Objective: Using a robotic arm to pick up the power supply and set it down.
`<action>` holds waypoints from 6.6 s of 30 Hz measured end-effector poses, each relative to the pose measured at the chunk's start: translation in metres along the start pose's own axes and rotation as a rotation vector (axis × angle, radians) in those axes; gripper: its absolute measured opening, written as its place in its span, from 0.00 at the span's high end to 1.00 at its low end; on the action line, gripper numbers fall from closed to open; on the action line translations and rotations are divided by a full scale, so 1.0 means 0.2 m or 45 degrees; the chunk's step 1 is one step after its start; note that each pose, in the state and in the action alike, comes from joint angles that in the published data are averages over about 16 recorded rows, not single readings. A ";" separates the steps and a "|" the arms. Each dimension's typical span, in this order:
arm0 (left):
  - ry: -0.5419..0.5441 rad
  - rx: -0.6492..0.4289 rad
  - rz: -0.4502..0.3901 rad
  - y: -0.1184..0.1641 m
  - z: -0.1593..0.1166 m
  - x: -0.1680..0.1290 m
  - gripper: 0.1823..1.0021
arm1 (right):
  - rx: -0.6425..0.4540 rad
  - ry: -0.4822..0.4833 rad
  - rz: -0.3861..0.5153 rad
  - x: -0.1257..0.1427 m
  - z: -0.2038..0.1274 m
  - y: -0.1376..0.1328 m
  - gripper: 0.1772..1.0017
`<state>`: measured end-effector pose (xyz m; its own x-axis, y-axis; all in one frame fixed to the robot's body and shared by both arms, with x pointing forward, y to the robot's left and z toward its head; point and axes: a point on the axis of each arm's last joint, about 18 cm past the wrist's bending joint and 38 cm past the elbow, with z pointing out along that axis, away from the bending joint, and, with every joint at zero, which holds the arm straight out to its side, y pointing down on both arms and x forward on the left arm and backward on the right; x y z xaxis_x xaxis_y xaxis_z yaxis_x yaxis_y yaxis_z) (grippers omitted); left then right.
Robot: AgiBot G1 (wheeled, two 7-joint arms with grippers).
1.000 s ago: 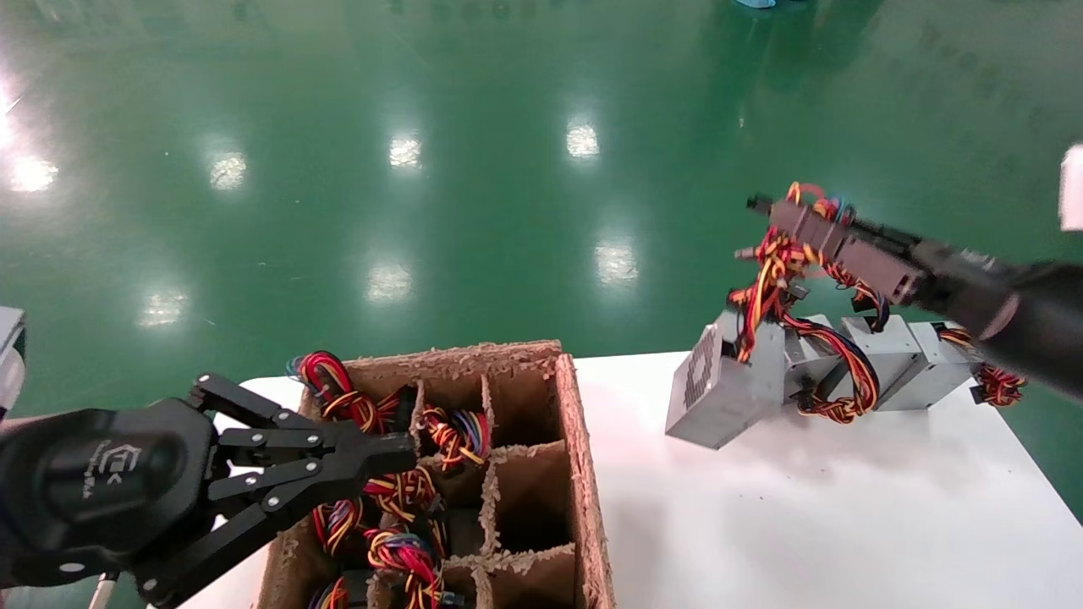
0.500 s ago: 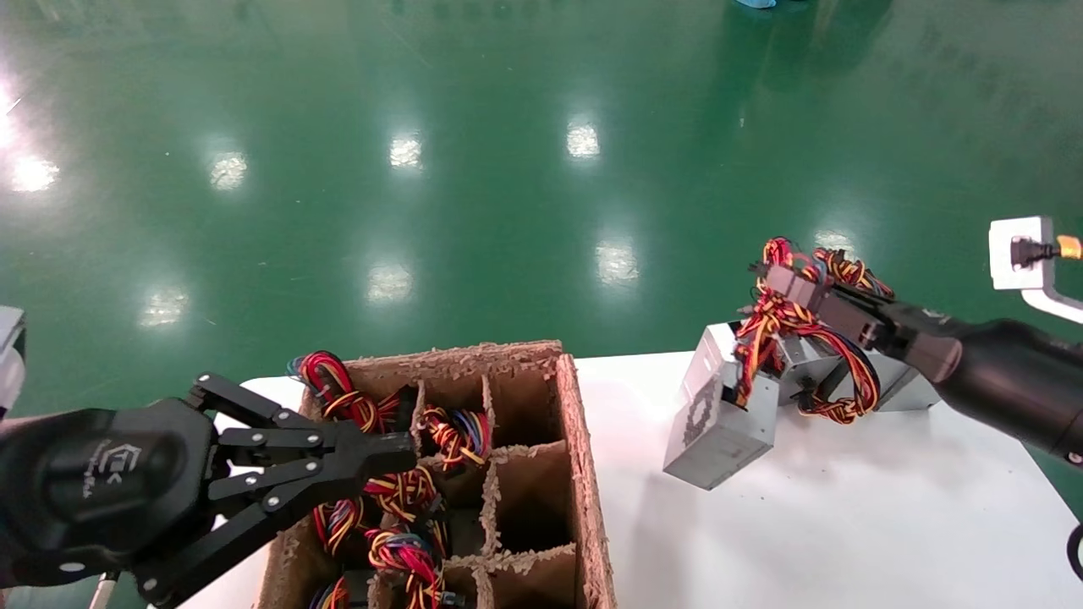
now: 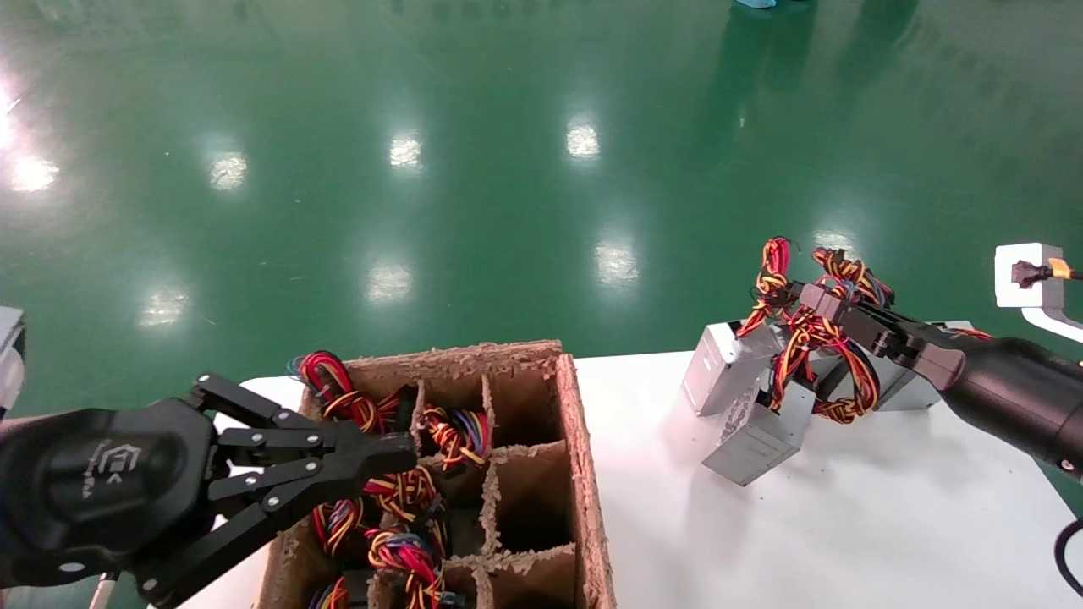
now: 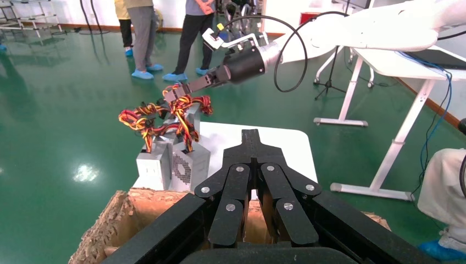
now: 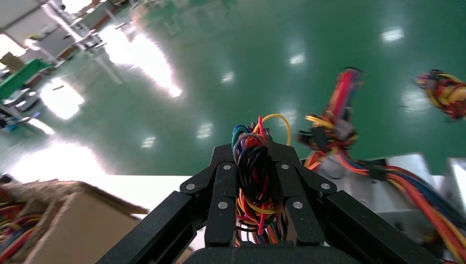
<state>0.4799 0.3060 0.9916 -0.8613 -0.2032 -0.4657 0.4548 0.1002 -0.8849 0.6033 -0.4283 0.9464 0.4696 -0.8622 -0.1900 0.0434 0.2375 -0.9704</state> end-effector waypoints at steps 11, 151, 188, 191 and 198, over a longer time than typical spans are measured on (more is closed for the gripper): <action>0.000 0.000 0.000 0.00 0.00 0.00 0.99 | 0.017 0.122 0.036 0.07 0.03 0.04 0.92; 0.000 0.000 0.000 0.00 0.00 0.00 0.96 | 0.143 -0.544 -0.447 -0.60 0.09 -0.21 0.00; -0.001 0.000 0.000 0.00 0.00 0.00 0.15 | -0.025 -1.184 -0.749 -0.89 -0.26 -0.10 0.00; -0.001 0.000 0.000 0.00 0.00 0.00 0.11 | -0.026 -1.192 -0.752 -0.90 -0.27 -0.10 0.00; -0.001 0.000 0.000 0.00 0.00 0.00 0.03 | -0.023 -1.186 -0.750 -0.89 -0.26 -0.10 0.00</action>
<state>0.4799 0.3061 0.9916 -0.8613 -0.2038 -0.4654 0.4547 0.0999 -0.8851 0.4721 -0.3022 0.9917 0.8611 -0.1614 0.4822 0.4692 -0.1132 -0.8758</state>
